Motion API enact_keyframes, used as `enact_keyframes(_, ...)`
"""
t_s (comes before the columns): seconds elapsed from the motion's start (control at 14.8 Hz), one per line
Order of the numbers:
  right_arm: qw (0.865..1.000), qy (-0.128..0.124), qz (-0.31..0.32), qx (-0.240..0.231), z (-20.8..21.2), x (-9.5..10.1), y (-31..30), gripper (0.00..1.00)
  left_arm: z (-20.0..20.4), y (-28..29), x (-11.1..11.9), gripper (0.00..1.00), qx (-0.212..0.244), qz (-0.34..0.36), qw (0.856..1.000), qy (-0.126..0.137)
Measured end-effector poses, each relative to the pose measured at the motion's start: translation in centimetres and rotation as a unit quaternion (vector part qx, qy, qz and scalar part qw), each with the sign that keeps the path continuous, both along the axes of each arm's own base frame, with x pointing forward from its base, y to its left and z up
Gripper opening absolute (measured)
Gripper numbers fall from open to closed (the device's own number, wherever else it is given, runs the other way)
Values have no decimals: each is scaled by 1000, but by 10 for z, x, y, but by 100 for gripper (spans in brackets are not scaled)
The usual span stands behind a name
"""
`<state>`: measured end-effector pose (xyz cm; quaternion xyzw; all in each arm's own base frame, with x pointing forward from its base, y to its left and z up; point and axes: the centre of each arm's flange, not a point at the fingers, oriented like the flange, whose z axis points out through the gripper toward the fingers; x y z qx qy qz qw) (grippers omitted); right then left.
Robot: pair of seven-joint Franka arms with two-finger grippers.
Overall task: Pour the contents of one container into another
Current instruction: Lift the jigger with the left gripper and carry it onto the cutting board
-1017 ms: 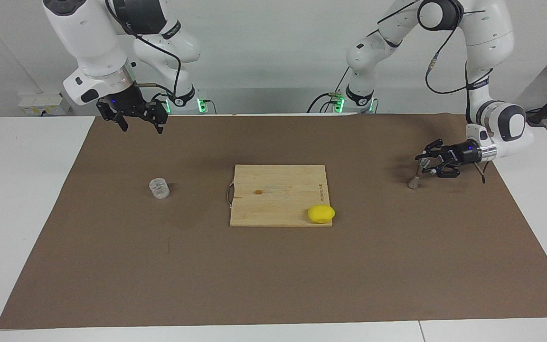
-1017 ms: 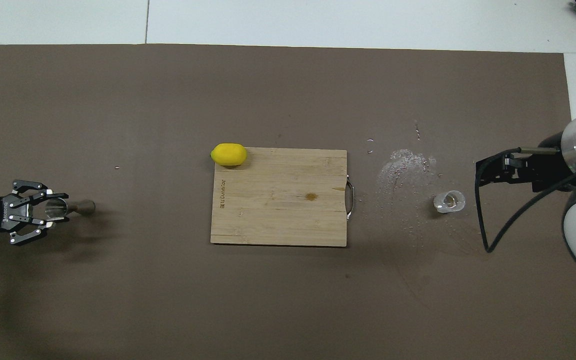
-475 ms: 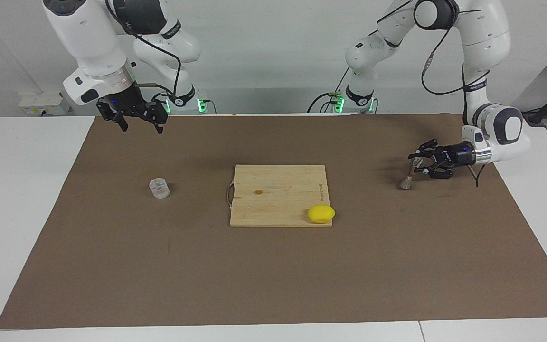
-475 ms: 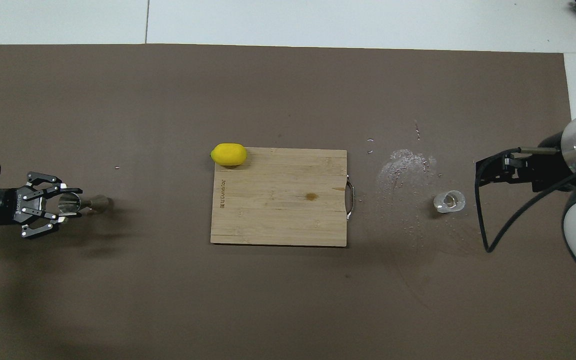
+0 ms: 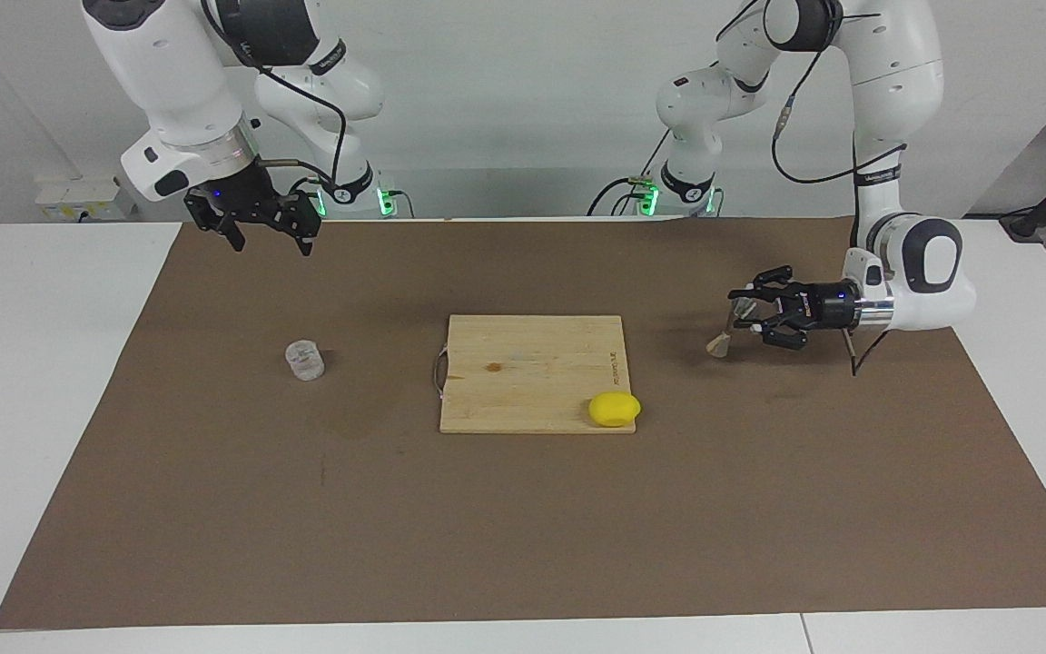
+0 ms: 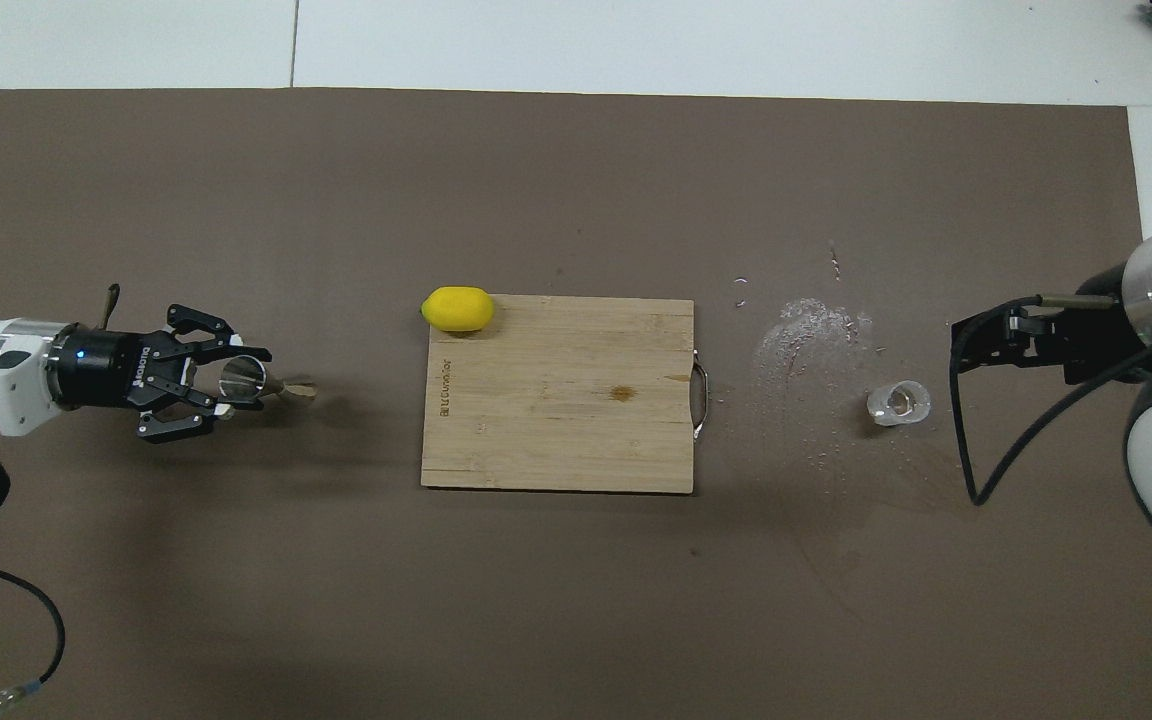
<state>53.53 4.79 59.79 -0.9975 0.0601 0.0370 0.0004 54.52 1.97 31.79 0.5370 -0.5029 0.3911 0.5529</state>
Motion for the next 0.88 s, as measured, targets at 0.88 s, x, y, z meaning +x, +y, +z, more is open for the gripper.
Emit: enact_keyframes(0.88,1000,0,0,0,0,0,0,100,9,-253,-16,50,15,91,995,29)
